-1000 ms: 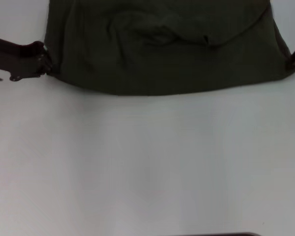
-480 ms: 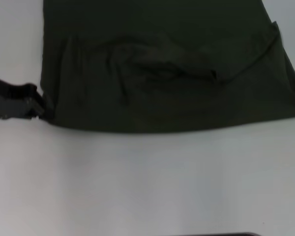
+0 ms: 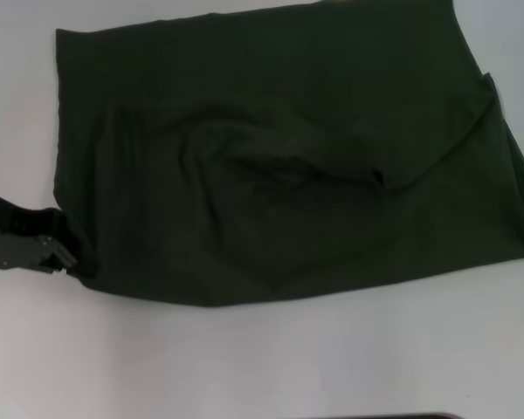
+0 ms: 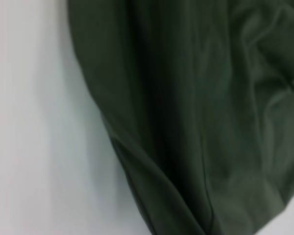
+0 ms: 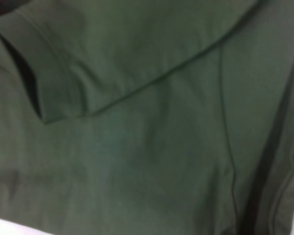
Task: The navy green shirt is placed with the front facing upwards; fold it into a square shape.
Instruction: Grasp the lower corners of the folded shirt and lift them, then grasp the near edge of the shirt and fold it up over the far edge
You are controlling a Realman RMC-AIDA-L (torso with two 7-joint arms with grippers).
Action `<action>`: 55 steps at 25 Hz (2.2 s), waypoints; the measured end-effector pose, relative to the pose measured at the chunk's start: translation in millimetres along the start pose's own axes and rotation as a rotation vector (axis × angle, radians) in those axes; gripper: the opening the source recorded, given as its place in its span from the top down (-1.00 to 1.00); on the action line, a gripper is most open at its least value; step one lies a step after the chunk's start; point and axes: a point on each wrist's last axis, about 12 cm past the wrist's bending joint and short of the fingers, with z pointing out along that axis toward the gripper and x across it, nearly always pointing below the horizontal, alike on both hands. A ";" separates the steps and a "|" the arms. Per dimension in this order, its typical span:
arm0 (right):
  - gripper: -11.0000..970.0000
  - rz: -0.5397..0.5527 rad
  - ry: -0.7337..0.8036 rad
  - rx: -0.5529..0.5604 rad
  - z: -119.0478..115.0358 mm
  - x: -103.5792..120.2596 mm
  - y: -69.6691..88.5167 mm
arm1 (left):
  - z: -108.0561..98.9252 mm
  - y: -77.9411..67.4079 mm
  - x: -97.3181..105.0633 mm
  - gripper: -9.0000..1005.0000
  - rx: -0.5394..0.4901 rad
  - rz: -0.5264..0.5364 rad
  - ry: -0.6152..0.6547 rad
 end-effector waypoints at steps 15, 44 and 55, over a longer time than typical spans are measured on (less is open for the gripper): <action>0.93 -0.105 -0.079 -0.190 -35.8 6.4 23.1 | -38.4 -8.3 2.3 0.93 0.009 0.058 -0.038; 0.93 -0.088 0.050 -0.228 -26.7 28.2 16.4 | -50.2 -3.8 12.6 0.93 -0.013 0.057 0.068; 0.93 -0.222 -0.232 -0.262 -95.8 -25.0 35.8 | -105.9 -28.6 -20.8 0.93 0.033 0.150 -0.188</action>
